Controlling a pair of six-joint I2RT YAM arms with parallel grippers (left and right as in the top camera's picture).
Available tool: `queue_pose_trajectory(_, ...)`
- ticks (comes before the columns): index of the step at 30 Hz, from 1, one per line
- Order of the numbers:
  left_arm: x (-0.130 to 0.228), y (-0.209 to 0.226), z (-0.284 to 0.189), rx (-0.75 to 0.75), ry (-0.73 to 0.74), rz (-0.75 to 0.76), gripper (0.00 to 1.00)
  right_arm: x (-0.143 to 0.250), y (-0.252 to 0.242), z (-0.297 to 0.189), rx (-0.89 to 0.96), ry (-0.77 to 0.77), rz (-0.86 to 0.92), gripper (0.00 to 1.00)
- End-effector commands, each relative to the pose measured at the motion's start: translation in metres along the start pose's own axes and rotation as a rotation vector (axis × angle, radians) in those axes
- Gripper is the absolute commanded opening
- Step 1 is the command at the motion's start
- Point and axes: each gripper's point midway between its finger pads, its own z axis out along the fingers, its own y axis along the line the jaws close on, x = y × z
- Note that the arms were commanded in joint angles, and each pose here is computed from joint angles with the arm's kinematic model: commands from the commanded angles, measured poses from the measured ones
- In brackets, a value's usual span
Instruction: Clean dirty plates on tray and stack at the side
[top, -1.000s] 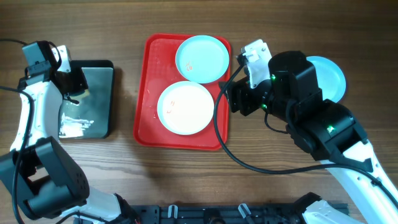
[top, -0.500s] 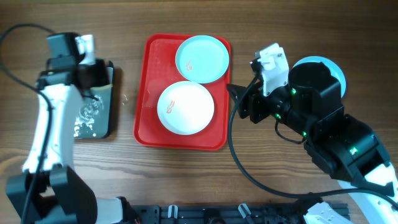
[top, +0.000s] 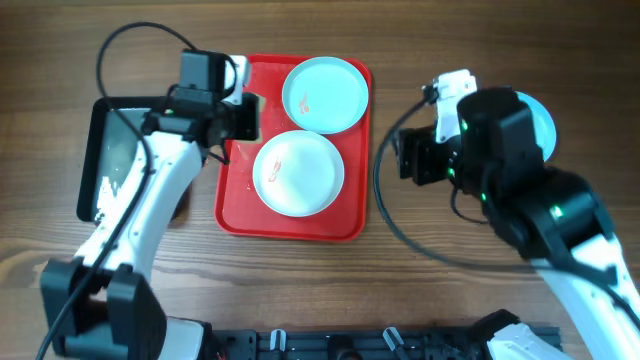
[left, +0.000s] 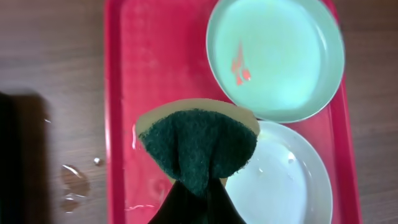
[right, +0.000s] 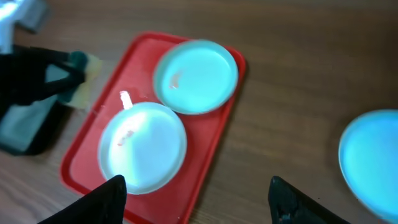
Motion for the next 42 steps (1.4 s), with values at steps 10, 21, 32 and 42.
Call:
queue_pose_trajectory(10, 0.047, -0.034, 0.061, 0.046, 0.197, -0.025, 0.04, 0.053, 0.012, 0.107, -0.072, 0.346, 0.069, 0.66)
queue_pose_trajectory(21, 0.083, -0.028, 0.091, 0.028, 0.279, -0.057, 0.04, 0.087, 0.03, 0.174, -0.16, 0.482, 0.089, 0.59)
queue_pose_trajectory(32, 0.101, -0.025, 0.093, 0.026, 0.309, -0.105, 0.04, 0.093, 0.045, 0.187, -0.183, 0.471, 0.062, 0.59)
queue_pose_trajectory(42, 0.101, -0.025, 0.093, 0.026, 0.309, -0.105, 0.04, 0.132, 0.049, 0.212, -0.167, 0.518, 0.076, 0.56)
